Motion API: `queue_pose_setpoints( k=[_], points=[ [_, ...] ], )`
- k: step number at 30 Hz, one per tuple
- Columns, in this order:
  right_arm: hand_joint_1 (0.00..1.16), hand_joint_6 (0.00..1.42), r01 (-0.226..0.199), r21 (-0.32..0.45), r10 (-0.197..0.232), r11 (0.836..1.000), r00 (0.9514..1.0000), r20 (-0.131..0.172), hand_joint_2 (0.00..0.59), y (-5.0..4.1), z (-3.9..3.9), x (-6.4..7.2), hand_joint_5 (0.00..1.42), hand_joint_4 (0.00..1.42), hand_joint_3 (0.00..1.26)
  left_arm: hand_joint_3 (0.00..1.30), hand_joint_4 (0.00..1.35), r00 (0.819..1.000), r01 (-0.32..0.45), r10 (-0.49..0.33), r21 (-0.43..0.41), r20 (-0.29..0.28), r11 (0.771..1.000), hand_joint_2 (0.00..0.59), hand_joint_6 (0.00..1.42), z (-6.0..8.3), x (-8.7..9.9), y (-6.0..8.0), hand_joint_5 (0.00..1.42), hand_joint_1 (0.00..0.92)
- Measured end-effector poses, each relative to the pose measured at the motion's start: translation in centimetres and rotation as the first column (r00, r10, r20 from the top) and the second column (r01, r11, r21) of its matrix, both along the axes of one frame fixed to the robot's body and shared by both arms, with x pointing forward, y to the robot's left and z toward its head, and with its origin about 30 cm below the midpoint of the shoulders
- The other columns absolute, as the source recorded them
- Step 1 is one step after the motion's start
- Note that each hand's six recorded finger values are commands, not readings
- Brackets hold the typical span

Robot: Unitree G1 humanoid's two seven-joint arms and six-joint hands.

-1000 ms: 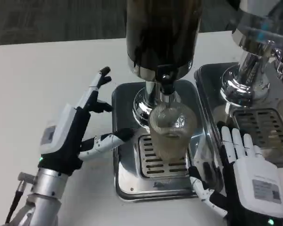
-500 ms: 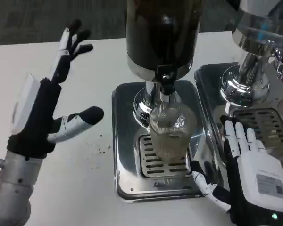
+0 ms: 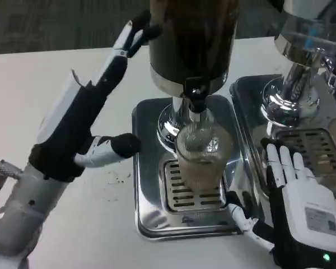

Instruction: Grasp the cup under the faucet to collect the drink, then remove the cup.

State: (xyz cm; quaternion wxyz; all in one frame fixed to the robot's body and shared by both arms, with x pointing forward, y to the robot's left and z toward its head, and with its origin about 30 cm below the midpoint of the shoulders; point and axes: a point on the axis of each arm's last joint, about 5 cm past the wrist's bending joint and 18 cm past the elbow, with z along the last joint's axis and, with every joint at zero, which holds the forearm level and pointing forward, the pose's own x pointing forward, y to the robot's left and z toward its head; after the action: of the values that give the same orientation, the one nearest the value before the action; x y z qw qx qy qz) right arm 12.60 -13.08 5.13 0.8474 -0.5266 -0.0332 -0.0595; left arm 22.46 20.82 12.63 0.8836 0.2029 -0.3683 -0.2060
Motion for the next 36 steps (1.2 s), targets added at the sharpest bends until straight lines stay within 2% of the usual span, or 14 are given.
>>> queue_pose_setpoints(
  k=[10,15,20,30,36],
  points=[
    [0.32,0.1,0.017,0.024,-0.017,1.0,0.9999,0.0,0.335,0.55,-0.18,-0.4,0.0,0.0,0.03,0.0,0.0,0.992,0.107,-0.106,-0.002,-0.066,0.994,0.0,0.07,-0.3,0.6,-1.5,0.09,0.0],
    [0.32,0.1,0.025,0.024,-0.025,0.999,0.9997,-0.004,0.335,0.55,-0.27,-0.7,0.0,0.0,0.03,0.0,0.0,0.993,0.107,-0.104,0.042,-0.063,0.993,0.0,0.07,-0.1,1.2,-1.5,0.1,0.0],
    [0.32,0.1,0.028,0.026,-0.028,0.999,0.9996,-0.001,0.335,0.62,-0.19,-0.7,0.0,0.0,0.03,0.0,0.0,0.99,0.112,-0.108,0.046,-0.089,0.993,0.0,0.15,-0.7,1.2,-1.8,0.17,0.0],
    [0.32,0.1,0.03,0.025,-0.03,0.999,0.9995,-0.005,0.335,0.6,-0.23,-0.8,0.0,0.0,0.03,0.08,0.0,0.99,0.133,-0.129,0.06,-0.062,0.989,0.009,0.23,-0.4,1.1,-1.9,0.26,0.0],
    [0.32,0.1,0.03,0.024,-0.03,0.999,0.9995,-0.005,0.335,0.56,-0.24,-0.8,0.0,0.0,0.03,0.12,0.0,0.991,0.133,-0.132,0.116,-0.016,0.984,0.019,0.27,0.1,0.9,-1.7,0.29,0.0]
  ],
)
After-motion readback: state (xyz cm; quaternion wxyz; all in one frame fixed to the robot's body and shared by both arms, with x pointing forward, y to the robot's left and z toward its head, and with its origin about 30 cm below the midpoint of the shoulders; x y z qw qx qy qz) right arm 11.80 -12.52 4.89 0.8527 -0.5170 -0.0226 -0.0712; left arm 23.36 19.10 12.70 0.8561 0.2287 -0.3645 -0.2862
